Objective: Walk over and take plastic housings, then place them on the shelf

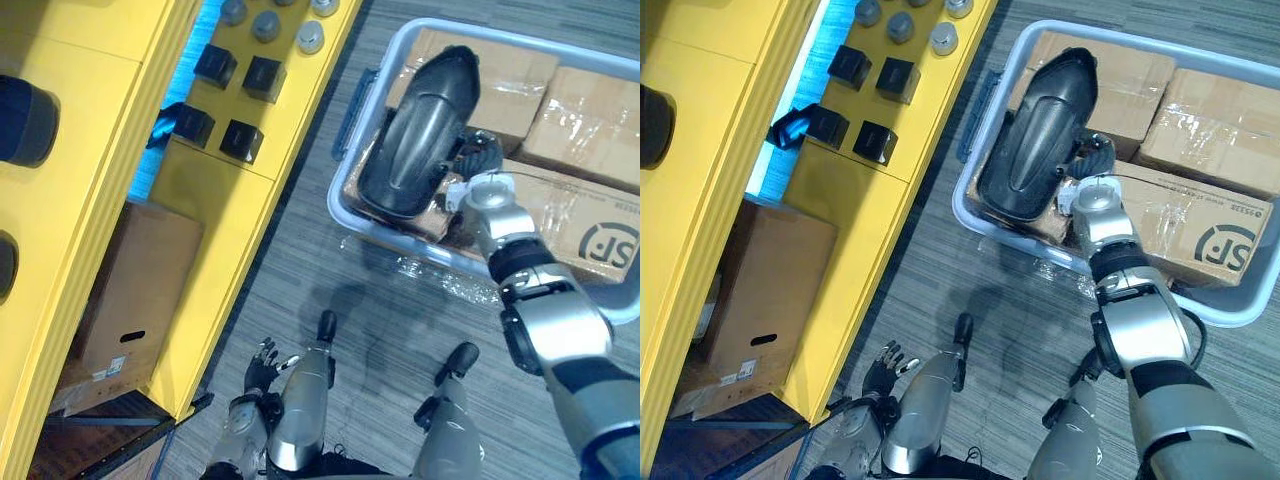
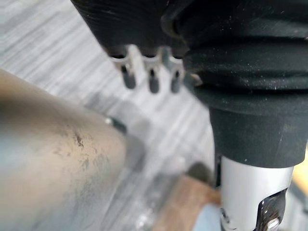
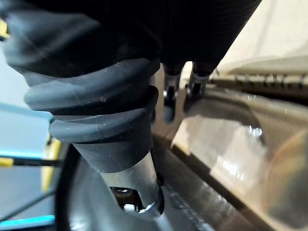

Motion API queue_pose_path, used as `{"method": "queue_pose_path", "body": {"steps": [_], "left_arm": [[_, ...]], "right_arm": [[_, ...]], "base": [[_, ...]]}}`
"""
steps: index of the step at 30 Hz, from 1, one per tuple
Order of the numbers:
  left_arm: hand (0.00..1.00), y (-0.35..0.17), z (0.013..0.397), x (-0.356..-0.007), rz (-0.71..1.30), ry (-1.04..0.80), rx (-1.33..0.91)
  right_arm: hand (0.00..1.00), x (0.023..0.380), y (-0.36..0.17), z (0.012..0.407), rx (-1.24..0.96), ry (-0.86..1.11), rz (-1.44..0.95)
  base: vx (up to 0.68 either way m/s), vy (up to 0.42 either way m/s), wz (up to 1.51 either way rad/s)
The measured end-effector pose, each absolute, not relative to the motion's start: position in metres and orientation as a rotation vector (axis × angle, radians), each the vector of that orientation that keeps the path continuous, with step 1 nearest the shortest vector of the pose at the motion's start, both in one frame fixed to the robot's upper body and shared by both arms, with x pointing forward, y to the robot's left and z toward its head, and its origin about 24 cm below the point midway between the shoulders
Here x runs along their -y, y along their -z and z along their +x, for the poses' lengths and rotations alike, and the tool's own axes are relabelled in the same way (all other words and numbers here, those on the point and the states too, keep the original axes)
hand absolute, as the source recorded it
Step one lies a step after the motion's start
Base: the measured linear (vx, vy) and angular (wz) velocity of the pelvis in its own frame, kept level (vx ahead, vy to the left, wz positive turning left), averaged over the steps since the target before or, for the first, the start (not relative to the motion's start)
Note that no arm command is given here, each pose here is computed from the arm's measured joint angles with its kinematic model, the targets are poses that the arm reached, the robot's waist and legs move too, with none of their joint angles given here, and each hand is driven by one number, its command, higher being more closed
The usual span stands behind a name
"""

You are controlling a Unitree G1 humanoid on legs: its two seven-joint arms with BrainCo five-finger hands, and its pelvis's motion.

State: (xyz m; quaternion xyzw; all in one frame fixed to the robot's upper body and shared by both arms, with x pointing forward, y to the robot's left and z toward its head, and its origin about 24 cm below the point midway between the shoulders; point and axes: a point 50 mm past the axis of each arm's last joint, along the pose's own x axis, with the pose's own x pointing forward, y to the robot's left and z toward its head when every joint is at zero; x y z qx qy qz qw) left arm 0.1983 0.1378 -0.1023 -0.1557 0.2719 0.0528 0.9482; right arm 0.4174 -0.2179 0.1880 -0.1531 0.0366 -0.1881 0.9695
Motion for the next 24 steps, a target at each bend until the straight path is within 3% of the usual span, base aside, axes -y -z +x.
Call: {"method": "queue_pose_path", "body": {"steps": [10,19,24], "left_arm": [[0.0,0.104,0.196,-0.133,-0.321,-0.091,-0.563],[0.0,0.099,0.197,-0.13,-0.306,-0.064,-0.512],[0.0,0.087,0.203,-0.13,-0.264,-0.184,-0.454]], "right_arm": [[1.0,0.239,-0.191,0.413,-0.147,0.52,-0.515],[1.0,0.244,-0.19,0.411,-0.083,0.583,-0.57],[1.0,0.244,-0.191,0.41,0.009,0.592,-0.627]], "base": [[0.0,0.005,0.06],[-0.01,0.0,0.0],[-0.02,-0.001,-0.02]]}}
